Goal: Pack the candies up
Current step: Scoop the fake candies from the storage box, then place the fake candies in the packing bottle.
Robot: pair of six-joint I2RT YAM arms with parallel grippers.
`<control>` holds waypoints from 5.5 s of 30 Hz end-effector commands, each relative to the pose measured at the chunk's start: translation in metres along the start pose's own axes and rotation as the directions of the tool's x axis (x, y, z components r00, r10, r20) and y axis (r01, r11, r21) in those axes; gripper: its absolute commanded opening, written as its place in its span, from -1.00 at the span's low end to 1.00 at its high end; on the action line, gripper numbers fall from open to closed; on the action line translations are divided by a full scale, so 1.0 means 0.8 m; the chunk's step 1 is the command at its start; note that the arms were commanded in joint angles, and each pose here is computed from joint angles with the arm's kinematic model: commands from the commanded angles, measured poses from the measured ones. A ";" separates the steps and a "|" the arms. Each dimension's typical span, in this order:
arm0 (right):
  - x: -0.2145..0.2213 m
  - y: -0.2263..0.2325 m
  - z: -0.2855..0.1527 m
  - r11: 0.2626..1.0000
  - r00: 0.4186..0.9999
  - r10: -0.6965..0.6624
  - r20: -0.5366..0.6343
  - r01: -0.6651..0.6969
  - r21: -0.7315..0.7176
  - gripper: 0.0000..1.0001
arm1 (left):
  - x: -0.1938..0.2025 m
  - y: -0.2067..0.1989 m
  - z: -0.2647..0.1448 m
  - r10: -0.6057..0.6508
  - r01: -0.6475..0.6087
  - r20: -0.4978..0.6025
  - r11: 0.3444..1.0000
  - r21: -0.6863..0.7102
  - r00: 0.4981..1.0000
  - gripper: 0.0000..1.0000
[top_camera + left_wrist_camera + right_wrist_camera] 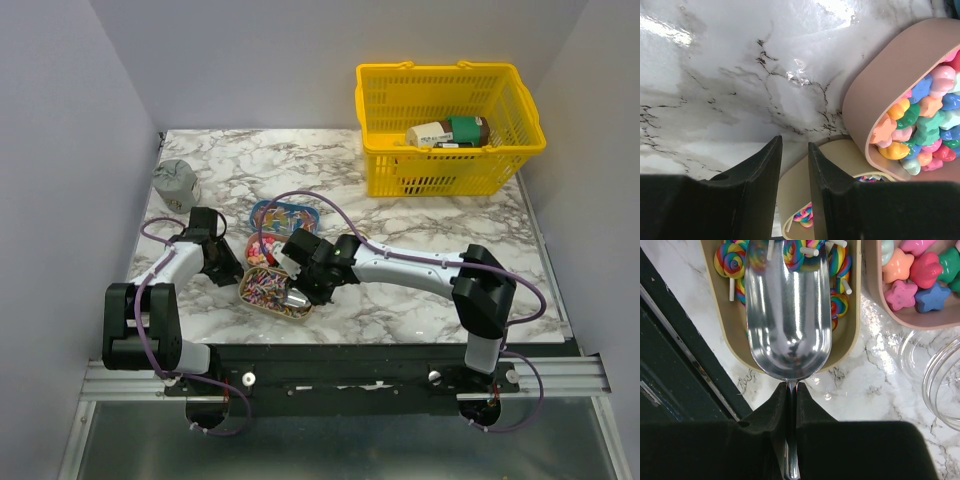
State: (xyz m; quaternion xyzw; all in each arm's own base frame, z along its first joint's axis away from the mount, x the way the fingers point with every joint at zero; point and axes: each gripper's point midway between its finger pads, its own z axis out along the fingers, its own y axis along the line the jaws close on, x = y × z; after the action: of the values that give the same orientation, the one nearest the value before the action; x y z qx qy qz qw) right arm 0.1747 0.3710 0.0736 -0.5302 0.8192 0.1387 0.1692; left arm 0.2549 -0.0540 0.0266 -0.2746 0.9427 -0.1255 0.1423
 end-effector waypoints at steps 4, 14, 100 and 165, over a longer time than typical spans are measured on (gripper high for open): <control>-0.038 -0.004 0.017 0.999 0.993 0.015 0.113 -0.018 0.026 -0.99 | 0.020 -0.008 -0.002 0.008 -0.005 -0.054 0.999 0.054 0.999 -0.23; -0.028 -0.021 0.024 0.995 0.982 -0.004 0.187 -0.015 0.100 -0.99 | 0.015 -0.010 -0.005 0.002 0.000 -0.047 0.999 0.051 0.999 -0.25; 0.023 -0.014 -0.065 0.995 0.968 -0.002 0.251 -0.024 0.102 -0.99 | -0.020 -0.030 -0.025 0.041 -0.044 0.042 0.996 0.078 0.998 -0.20; 0.038 -0.064 -0.145 0.299 0.413 0.893 -0.179 -0.842 -0.449 -0.99 | -0.048 -0.023 -0.061 0.043 -0.052 0.212 0.998 0.037 0.976 0.40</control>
State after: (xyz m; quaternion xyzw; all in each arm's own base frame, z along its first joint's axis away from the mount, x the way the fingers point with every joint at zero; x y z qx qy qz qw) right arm 0.1936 0.2708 0.1560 -0.0625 0.9202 0.3865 0.0029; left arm 0.2758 -0.0420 0.0760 -0.2588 0.9291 -0.1159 0.2373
